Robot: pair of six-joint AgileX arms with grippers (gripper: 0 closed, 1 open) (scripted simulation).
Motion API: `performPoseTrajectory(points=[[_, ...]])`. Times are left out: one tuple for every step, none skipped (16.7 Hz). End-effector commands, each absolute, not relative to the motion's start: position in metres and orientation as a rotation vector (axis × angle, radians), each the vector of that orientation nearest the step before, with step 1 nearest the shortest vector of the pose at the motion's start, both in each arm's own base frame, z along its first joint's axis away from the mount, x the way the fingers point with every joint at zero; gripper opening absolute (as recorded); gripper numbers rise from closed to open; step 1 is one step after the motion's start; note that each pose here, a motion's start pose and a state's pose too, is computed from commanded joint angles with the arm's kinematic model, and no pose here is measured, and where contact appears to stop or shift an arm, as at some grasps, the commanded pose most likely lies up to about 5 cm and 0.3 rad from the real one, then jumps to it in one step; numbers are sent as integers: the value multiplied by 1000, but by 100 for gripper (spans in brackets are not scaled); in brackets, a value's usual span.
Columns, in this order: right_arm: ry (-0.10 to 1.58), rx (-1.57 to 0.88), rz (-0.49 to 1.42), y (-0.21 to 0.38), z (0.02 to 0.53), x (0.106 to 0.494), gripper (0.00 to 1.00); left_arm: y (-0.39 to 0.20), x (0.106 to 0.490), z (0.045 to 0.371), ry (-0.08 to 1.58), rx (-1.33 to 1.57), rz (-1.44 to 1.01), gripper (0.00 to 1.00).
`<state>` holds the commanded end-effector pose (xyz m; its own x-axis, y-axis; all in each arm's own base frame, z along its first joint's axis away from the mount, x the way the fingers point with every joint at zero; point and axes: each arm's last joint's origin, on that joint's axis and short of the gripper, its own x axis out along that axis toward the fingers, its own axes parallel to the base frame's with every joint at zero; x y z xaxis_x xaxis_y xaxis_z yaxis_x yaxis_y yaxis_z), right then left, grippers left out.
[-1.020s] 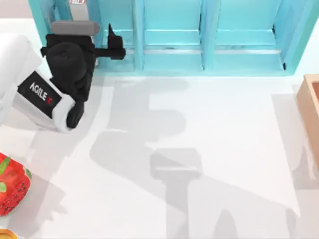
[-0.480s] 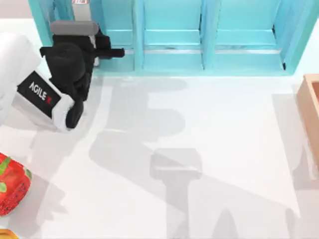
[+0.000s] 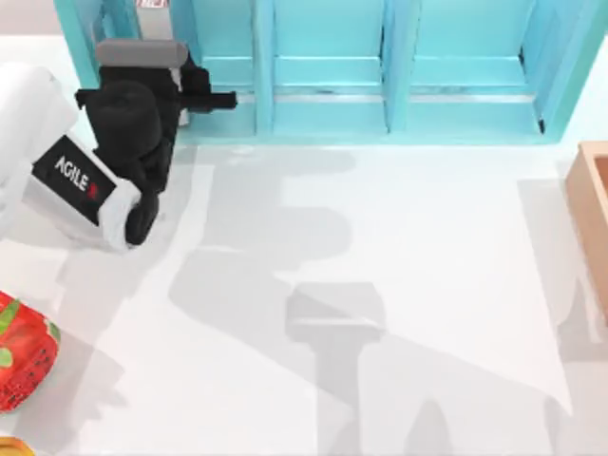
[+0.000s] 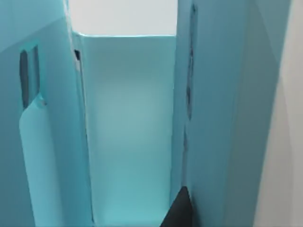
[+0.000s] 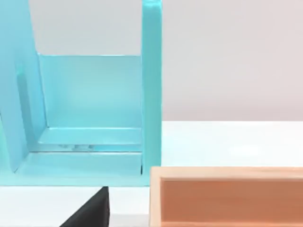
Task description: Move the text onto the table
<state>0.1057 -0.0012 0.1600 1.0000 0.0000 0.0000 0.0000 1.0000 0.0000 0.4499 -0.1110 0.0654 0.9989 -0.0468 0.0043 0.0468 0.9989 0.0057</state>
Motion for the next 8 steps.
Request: performPoseTrajectory(points=[[0,0,0,-1,160,106,100,-111,450,65,-4,6,-47,0],[0,0,0,-1,160,106,100,-111,450,65,-4,6,-47,0],[0,0,0,-1,160,106,100,-113,449,66,-5,6,-52,0],[0,0,0,-1,160,106,100,-113,449,66,-5,7,-52,0],[0,0,0,-1,160,106,100,-113,448,69,-3,8,-50,0],[0,0,0,-1,160,106,100,-114,446,74,0,11,-48,0],[0,0,0,-1,160,106,100,-115,443,82,3,13,-45,0],[0,0,0,-1,160,106,100,-116,439,93,6,16,-42,0]])
